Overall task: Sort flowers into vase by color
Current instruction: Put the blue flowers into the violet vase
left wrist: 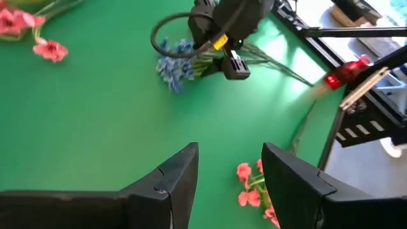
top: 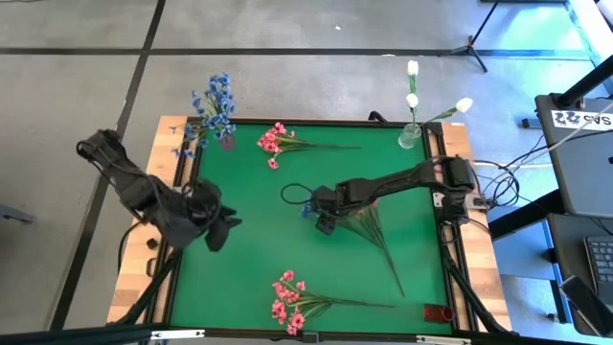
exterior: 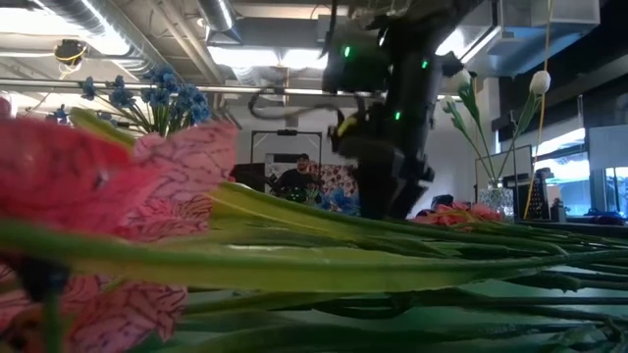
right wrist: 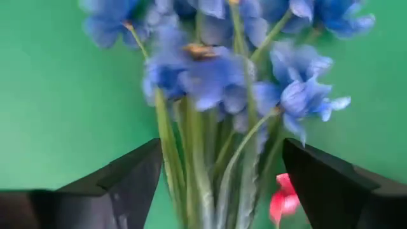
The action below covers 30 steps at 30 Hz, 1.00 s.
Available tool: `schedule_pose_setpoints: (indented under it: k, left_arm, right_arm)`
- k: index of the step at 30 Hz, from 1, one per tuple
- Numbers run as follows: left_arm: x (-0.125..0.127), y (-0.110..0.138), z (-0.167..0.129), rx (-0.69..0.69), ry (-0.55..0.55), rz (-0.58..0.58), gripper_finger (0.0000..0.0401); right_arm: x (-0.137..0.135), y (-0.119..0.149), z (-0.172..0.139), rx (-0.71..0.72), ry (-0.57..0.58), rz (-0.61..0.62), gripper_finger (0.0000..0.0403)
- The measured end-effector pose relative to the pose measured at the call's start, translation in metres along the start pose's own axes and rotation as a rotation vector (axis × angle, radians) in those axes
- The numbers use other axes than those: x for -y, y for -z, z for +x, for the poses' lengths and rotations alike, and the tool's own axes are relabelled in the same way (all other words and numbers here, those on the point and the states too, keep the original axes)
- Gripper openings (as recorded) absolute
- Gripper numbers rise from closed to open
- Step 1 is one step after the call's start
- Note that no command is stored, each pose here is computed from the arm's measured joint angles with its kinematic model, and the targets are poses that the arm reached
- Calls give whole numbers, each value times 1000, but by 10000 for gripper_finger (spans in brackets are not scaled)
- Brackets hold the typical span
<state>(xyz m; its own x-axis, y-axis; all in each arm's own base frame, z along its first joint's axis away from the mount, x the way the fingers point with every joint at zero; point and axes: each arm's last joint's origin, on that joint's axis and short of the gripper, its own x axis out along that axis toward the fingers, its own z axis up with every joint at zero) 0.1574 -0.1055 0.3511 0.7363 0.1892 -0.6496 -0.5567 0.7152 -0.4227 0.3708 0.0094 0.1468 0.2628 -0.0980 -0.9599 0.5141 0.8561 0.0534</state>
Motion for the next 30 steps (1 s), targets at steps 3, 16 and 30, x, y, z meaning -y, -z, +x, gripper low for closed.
schedule_pose_setpoints:
  k: [3,16,30]
  left_arm:
    - [-5,16,10,-3,-19,-15,167]
    - [-30,40,46,-22,-126,-46,167]
    - [-54,38,55,52,-109,-75,167]
  right_arm:
    - [5,-4,7,-11,-6,15,276]
    - [-8,-30,-13,95,-83,-46,56]
    - [-26,-107,-158,609,-309,-210,8]
